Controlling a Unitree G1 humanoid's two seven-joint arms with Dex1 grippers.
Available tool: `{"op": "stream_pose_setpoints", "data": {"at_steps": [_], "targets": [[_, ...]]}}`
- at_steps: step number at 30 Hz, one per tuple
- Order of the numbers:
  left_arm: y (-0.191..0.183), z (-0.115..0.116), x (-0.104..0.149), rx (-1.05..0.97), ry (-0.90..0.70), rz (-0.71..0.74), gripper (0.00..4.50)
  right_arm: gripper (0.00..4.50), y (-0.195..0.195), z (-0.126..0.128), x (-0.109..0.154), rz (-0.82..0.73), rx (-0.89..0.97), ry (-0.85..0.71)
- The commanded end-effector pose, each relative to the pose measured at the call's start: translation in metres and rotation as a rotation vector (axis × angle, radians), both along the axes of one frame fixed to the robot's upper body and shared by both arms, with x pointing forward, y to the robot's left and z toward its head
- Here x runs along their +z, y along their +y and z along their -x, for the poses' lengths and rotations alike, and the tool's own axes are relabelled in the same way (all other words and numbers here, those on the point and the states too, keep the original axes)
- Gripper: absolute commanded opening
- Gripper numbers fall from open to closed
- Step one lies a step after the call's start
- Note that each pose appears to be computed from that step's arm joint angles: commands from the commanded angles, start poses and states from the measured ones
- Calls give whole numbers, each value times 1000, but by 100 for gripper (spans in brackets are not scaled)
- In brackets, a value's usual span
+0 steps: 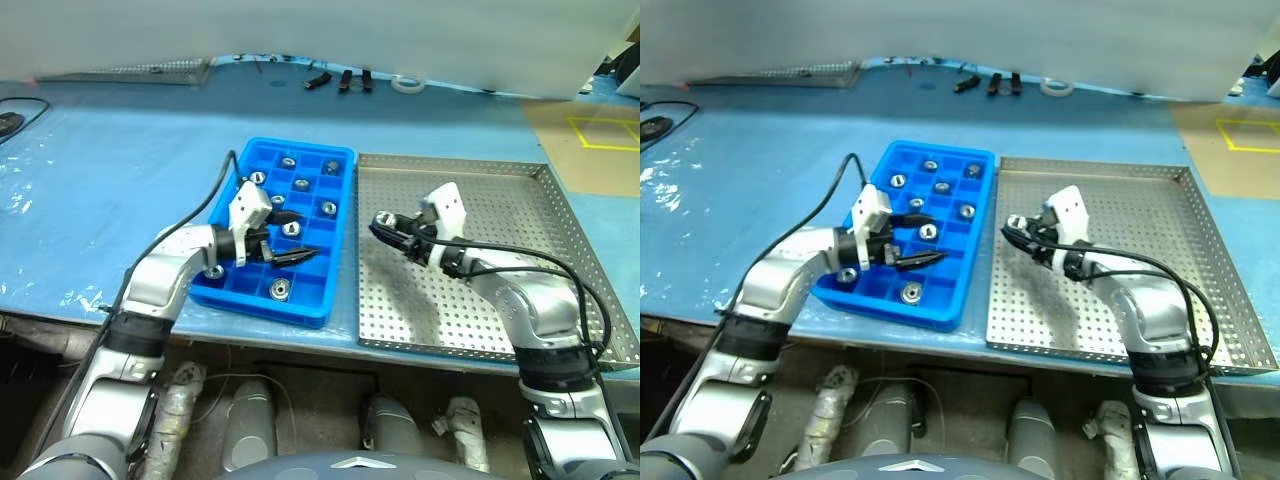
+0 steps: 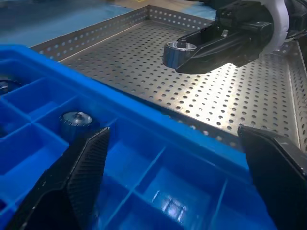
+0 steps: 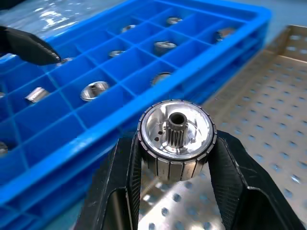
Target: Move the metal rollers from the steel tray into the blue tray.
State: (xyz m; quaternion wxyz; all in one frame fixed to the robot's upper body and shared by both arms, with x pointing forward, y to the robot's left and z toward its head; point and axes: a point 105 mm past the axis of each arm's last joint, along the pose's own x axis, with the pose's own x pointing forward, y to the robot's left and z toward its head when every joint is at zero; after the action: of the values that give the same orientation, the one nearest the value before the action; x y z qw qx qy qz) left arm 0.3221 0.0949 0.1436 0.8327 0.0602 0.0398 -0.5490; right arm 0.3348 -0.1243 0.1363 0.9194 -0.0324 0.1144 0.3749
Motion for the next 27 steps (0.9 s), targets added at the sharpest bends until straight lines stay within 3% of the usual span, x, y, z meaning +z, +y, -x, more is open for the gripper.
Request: {"op": "stream_pose_setpoints", "data": {"at_steps": [1, 11, 20, 21, 27], "targets": [[12, 11, 14, 58, -45, 10, 450, 162, 15, 2, 7, 28, 130, -39], [27, 36, 2, 162, 12, 8, 450, 162, 48, 16, 1, 86, 364, -17], [28, 36, 3, 180, 12, 7, 450, 162, 48, 12, -8, 136, 364, -29], [27, 36, 3, 177, 12, 6, 450, 233, 49, 12, -6, 113, 366, -25], [24, 30, 5, 148, 10, 2, 450, 426, 46, 9, 0, 77, 310, -43]]}}
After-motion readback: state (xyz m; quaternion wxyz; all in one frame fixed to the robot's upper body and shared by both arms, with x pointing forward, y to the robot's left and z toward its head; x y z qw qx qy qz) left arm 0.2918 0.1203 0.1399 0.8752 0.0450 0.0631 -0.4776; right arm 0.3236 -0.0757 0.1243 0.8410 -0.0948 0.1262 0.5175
